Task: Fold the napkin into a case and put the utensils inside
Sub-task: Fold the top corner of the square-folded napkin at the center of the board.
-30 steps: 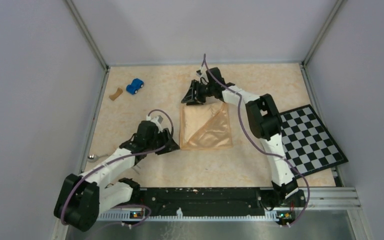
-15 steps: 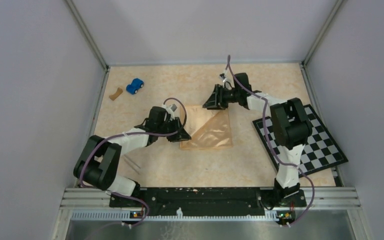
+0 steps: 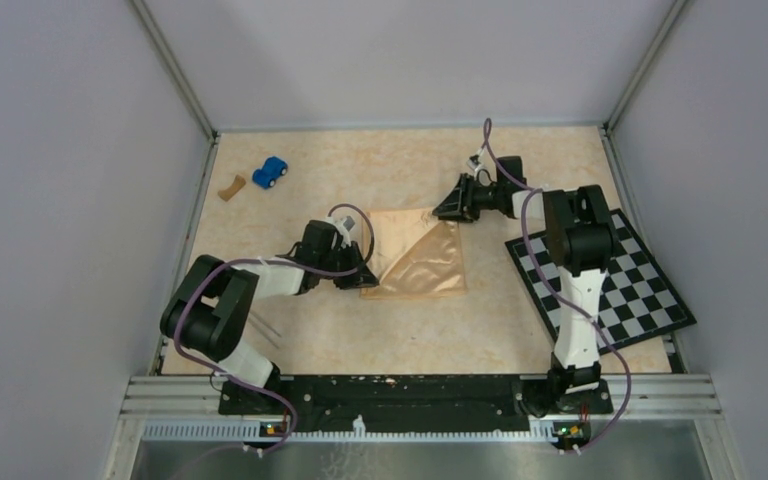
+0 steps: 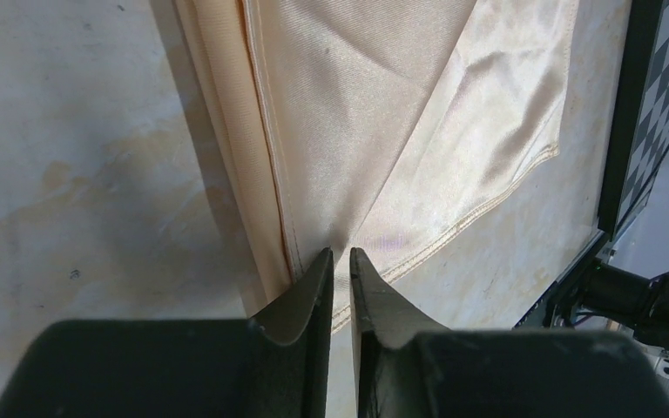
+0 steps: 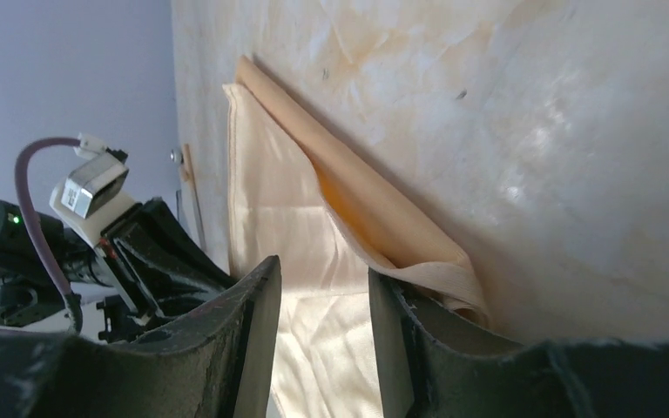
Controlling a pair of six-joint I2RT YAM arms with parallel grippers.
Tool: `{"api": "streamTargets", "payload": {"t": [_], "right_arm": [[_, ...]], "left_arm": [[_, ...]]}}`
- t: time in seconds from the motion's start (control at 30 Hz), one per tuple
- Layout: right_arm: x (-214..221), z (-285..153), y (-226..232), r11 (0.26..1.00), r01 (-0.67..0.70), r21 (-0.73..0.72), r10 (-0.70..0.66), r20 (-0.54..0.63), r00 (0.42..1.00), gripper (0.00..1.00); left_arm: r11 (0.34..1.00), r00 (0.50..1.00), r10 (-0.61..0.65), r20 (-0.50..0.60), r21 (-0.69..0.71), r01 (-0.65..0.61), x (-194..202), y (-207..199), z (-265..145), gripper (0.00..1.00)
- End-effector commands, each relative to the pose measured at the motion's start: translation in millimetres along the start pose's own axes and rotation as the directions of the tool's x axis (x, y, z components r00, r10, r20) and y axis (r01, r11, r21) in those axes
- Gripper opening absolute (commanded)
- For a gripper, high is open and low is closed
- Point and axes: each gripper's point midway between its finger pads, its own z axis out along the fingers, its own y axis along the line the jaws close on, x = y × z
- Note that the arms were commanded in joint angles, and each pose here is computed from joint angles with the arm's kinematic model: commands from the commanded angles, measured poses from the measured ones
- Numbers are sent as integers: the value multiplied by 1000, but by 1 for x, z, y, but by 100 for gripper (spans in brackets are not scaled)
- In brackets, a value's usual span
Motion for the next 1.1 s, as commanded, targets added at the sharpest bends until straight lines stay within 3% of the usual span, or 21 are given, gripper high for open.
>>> {"api": "streamTargets", "payload": {"t": [0.0,0.3,0.63,0.83,0.93,1.07], "right_arm": [[-36,-13,13,996,85,-17,-84,69,994,42],[-42,-30,66,993,115,-39,-108,147,983,43],[-50,-4,10,1000,5,12,-7,184,983,41],[-65,-15,-18,997,-14,72,-5,247,969,41],[-74,-18,-18,994,7,110,-32,231,972,41],[-89,-38,18,987,73,143,-107,239,965,43]], "left_arm": [[996,1000,13,-25,-85,-16,15,25,2,19],[998,999,34,-2,-55,-34,5,11,-4,20],[998,1000,26,-5,-57,-26,7,12,-4,19],[997,1000,25,-17,-69,-26,11,17,-2,18],[997,999,25,-22,-72,-26,10,17,-2,18],[998,999,36,-8,-56,-37,0,6,-6,19]]}}
